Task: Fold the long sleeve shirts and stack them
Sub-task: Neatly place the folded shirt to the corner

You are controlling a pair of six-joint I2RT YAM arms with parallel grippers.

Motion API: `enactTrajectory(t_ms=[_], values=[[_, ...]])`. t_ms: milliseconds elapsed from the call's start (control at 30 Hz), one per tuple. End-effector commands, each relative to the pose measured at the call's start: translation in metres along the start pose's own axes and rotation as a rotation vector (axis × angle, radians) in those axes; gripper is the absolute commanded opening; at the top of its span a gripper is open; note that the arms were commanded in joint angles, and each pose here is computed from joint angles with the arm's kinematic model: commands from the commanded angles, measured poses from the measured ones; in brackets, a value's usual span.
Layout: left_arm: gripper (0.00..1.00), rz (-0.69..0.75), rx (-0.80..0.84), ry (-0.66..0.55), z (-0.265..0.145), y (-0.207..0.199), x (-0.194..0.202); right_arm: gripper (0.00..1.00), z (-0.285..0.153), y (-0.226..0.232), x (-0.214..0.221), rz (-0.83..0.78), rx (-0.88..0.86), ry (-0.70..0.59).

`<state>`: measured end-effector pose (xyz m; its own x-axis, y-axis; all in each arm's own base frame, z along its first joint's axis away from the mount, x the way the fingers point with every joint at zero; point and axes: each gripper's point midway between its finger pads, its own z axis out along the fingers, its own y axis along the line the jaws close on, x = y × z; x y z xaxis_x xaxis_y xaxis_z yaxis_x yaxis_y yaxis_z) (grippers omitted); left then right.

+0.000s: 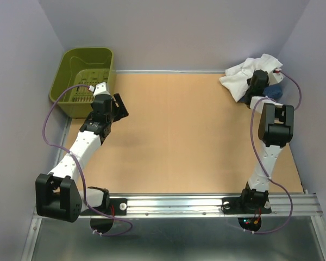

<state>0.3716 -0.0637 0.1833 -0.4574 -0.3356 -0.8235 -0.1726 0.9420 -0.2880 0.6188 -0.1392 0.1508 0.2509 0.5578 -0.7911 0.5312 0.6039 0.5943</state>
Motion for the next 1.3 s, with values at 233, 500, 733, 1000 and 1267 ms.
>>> enactTrajectory(t_ms=[233, 500, 733, 1000, 1267], values=[[0.80, -0.011, 0.033, -0.008, 0.003, -0.005, 0.000, 0.01, 0.007, -0.040, -0.026, 0.200, -0.022, 0.018], [0.80, -0.013, 0.040, -0.002, 0.003, -0.006, 0.001, 0.36, 0.010, -0.043, -0.004, 0.238, -0.046, 0.091], [0.80, -0.012, 0.040, -0.002, 0.003, -0.006, 0.002, 0.32, 0.017, -0.040, -0.012, 0.148, -0.082, 0.119], [0.80, -0.009, 0.047, 0.001, 0.003, -0.007, 0.002, 0.01, 0.031, -0.027, -0.033, 0.022, -0.114, 0.121], [0.80, -0.007, 0.055, 0.006, 0.004, -0.008, 0.003, 0.48, 0.035, -0.052, -0.022, 0.005, -0.060, 0.169]])
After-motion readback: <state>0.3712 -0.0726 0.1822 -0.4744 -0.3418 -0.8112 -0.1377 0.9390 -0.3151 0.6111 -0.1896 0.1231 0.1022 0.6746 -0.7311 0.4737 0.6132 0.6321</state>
